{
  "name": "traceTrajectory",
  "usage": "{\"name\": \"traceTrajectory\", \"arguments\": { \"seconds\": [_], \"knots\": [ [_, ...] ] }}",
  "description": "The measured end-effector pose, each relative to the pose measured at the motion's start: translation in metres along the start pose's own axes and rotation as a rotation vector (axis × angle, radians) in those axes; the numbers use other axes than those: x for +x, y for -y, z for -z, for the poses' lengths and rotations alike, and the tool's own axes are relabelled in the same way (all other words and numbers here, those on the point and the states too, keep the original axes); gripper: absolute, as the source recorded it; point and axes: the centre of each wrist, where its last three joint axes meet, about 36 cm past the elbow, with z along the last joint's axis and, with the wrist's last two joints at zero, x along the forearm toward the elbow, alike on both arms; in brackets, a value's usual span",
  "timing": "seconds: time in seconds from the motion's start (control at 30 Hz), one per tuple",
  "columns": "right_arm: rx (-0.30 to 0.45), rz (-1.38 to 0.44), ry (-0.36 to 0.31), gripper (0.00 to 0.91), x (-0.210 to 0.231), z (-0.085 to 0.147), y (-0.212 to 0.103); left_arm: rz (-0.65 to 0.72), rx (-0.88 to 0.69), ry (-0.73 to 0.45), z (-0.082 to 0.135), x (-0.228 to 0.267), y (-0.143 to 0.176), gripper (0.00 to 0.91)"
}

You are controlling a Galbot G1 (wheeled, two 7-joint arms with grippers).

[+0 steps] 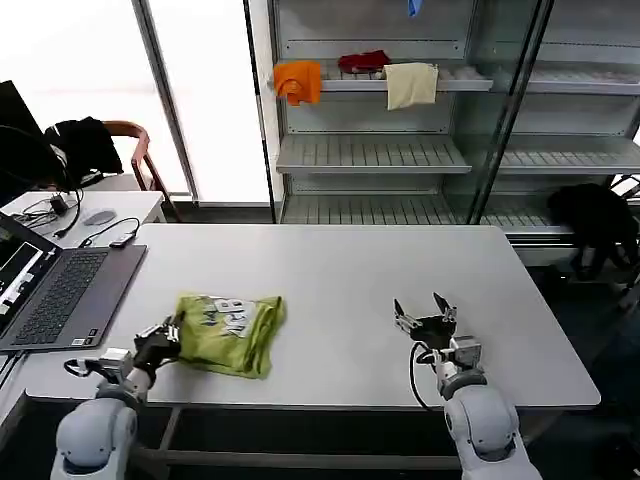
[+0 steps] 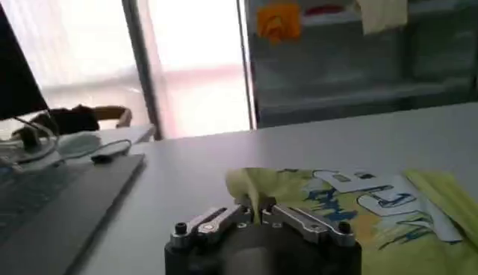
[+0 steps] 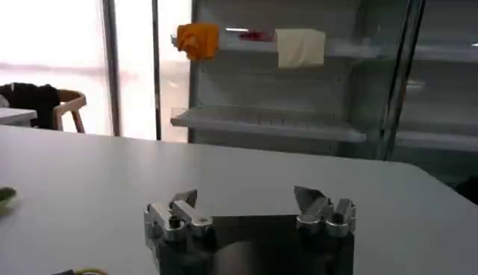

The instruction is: Fold and organize the clothes.

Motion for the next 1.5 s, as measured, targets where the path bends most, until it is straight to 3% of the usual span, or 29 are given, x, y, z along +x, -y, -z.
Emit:
{"name": "traceTrajectory", "arguments": {
  "seconds": [0.17,0.4,0.57,0.73,0.93,1.2,1.5],
  "knots": [
    [-0.012,0.001,0.004,0.907,-0.003,-0.003,0.003,0.068,-0.123,0.03,0.021,0.003,-0.043,0.01],
    [-0.023,0.001,0.0,0.907,-0.004,-0.012,0.01,0.124,-0.312,0.083,0.066,0.008,-0.09,0.0],
    [-0.033,-0.009,-0.003,0.907,-0.004,-0.019,0.018,0.137,-0.416,0.1,0.094,0.014,-0.108,0.01],
    [-0.043,-0.026,-0.009,0.907,-0.002,-0.029,0.028,0.126,-0.484,0.109,0.106,0.021,-0.105,0.01],
    [-0.052,-0.052,-0.017,0.907,0.005,-0.038,0.041,0.059,-0.534,0.116,0.088,0.018,-0.053,0.01],
    [-0.057,-0.083,-0.02,0.907,0.016,-0.041,0.057,-0.076,-0.544,0.095,0.045,-0.002,0.068,0.02],
    [-0.059,-0.092,-0.006,0.907,0.022,-0.034,0.06,-0.216,-0.458,0.108,0.04,-0.003,0.172,0.02]
  ]
}}
